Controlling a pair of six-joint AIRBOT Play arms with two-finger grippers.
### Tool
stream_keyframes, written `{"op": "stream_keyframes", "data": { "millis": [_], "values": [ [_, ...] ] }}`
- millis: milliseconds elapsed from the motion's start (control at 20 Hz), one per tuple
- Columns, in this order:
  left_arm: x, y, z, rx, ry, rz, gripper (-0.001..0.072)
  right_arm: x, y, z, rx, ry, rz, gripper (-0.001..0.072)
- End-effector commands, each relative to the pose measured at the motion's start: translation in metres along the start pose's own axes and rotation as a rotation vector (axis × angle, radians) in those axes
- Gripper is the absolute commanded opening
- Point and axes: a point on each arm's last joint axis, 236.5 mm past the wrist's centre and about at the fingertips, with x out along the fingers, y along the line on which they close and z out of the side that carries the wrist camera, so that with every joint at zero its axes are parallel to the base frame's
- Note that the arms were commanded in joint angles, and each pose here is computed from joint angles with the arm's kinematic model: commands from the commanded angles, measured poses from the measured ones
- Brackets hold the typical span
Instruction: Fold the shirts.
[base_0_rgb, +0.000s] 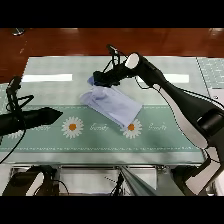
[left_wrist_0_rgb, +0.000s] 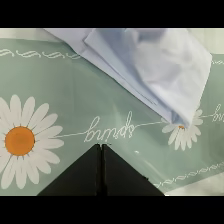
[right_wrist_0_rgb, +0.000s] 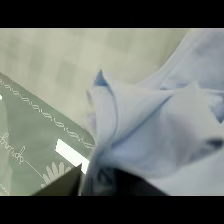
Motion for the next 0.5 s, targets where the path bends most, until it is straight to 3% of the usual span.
{"op": "stream_keyframes", "data": {
  "millis": [0,200,350,450],
  "values": [
    [0.001,0.001,0.005,-0.004,-0.024,0.002,0.0023,0.005,0.002,-0.011,0.030,0.047,0.020,0.0626],
    [0.001,0.001,0.000,-0.005,-0.005,0.000,0.0023,-0.090,-0.023,-0.020,-0.012,0.160,-0.050,0.0625],
    [0.002,0.001,-0.007,-0.007,0.022,-0.002,0.0023,-0.204,-0.084,-0.041,-0.058,0.181,-0.378,0.0626],
    [0.002,0.002,-0.007,-0.008,0.022,-0.001,0.0023,-0.252,-0.118,-0.067,0.019,0.078,-0.526,0.0625]
  ]
}}
